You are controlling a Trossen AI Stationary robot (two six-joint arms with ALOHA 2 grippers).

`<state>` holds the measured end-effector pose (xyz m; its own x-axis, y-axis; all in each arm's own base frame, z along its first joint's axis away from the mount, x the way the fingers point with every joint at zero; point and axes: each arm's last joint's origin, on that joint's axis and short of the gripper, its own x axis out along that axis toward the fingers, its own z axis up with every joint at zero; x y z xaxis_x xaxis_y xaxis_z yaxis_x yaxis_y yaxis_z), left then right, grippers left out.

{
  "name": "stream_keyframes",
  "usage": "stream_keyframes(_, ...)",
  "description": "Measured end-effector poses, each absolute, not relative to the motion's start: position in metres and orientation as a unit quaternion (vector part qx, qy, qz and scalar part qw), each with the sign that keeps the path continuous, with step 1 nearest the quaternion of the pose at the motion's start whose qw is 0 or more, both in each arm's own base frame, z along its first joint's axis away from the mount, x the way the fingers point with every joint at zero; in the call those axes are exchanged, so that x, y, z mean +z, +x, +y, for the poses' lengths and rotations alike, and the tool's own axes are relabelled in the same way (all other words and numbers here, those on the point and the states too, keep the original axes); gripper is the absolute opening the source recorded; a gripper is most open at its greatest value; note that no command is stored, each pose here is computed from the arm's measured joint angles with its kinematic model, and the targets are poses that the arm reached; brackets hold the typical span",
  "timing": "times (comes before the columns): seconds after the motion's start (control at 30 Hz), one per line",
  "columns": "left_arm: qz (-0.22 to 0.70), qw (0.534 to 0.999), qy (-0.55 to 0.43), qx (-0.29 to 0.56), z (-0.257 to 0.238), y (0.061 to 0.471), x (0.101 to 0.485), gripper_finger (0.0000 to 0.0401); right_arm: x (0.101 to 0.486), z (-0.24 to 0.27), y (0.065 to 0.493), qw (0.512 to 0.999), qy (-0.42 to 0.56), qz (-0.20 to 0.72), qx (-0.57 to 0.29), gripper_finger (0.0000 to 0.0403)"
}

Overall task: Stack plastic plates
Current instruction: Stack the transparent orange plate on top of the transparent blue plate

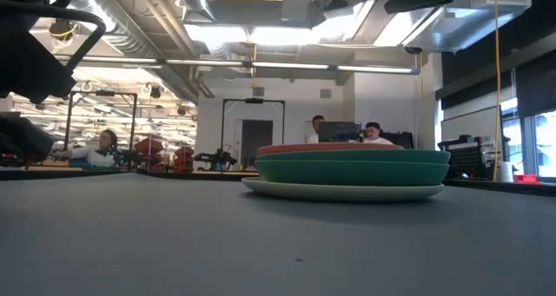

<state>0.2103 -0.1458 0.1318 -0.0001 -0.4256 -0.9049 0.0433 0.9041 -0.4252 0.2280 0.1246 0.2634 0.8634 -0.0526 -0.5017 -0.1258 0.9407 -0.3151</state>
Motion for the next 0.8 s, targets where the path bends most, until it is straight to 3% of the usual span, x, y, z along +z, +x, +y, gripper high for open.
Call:
stream_keyframes(0.13, 0.688, 0.692, -0.140, -0.169, -0.146, 0.210, 0.131, 0.0110, 0.263, 0.125, 0.228, 0.950, -0.171, 0.261, 0.019, 0.0179)
stream_keyframes(0.43, 0.686, 0.691, -0.142, -0.180, -0.136, 0.216, 0.130, 0.0010, 0.263, 0.125, 0.228, 0.950, -0.171, 0.261, 0.019, 0.0179)
stream_keyframes(0.8, 0.678, 0.694, -0.172, -0.170, -0.110, 0.226, 0.140, 0.0002, 0.263, 0.125, 0.228, 0.950, -0.172, 0.261, 0.019, 0.0179)
